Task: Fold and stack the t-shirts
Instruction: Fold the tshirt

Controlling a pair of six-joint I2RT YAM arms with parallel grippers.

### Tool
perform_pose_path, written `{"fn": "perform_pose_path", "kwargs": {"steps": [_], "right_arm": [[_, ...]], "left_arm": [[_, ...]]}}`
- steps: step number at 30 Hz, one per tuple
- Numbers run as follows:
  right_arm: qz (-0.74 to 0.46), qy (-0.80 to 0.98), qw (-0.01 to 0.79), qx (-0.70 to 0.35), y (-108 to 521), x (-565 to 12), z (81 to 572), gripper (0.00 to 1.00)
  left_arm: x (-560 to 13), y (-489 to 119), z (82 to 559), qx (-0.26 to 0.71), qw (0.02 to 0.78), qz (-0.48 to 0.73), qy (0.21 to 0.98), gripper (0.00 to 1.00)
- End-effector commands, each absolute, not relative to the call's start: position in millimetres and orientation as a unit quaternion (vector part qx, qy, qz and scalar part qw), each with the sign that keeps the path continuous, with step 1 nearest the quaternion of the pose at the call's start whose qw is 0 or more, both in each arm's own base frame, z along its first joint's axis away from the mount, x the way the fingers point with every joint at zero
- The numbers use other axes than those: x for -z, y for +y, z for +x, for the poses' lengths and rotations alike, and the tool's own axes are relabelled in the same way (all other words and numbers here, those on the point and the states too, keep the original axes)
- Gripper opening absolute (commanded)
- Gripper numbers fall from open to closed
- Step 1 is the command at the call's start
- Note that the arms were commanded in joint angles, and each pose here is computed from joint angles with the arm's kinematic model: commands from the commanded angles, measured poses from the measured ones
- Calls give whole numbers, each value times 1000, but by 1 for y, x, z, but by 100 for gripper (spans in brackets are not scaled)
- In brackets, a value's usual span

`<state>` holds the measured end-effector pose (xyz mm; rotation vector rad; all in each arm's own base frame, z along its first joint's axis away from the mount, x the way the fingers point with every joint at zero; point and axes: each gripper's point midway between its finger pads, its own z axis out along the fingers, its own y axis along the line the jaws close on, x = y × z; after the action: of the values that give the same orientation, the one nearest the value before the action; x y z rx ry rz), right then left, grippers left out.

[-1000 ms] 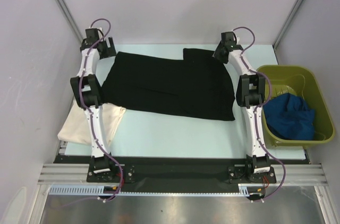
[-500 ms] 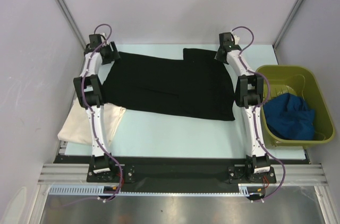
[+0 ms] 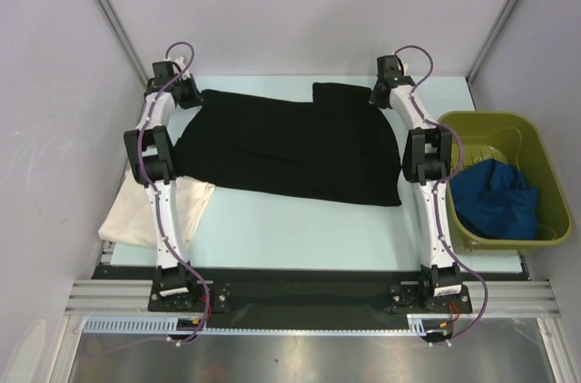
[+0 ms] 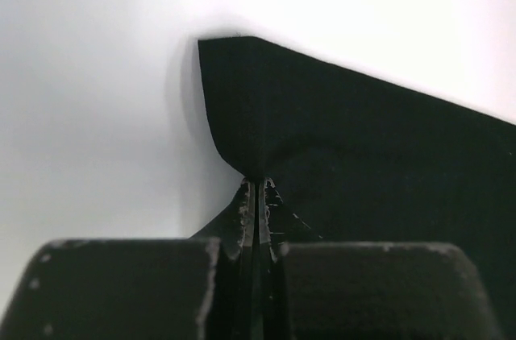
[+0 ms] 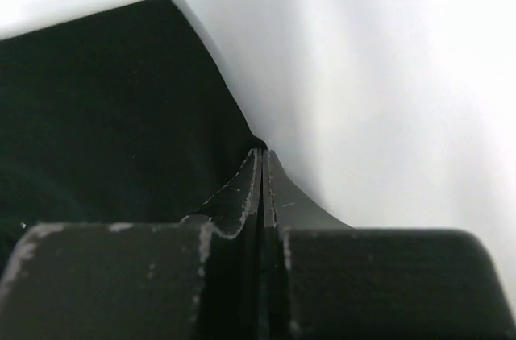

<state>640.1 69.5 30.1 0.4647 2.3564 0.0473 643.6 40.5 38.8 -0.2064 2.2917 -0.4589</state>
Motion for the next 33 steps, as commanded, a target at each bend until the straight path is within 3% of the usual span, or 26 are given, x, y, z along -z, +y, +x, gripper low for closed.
{"fn": "perform_pose_path", "kwargs": {"steps": [1, 10, 23, 28, 31, 33], "right_arm": [[173, 900, 394, -63, 82, -83, 643, 0], [163, 891, 417, -81, 76, -157, 597, 0], [160, 929, 325, -70, 84, -118, 439, 0], [165, 940, 288, -78, 92, -89, 404, 0], [161, 945, 277, -68, 90, -81, 399, 0], [155, 946, 279, -59, 87, -88, 405, 17]], "left_arm": [[-146, 51, 652, 159, 483, -23, 861, 0], [-184, 54, 620, 125, 488, 41, 863, 0], [-125, 49, 517, 95, 380, 120, 912, 2], [-95, 51, 479, 96, 313, 154, 932, 17], [-87, 54, 463, 102, 278, 182, 937, 42], [-96, 52, 460, 115, 276, 206, 932, 54]]}}
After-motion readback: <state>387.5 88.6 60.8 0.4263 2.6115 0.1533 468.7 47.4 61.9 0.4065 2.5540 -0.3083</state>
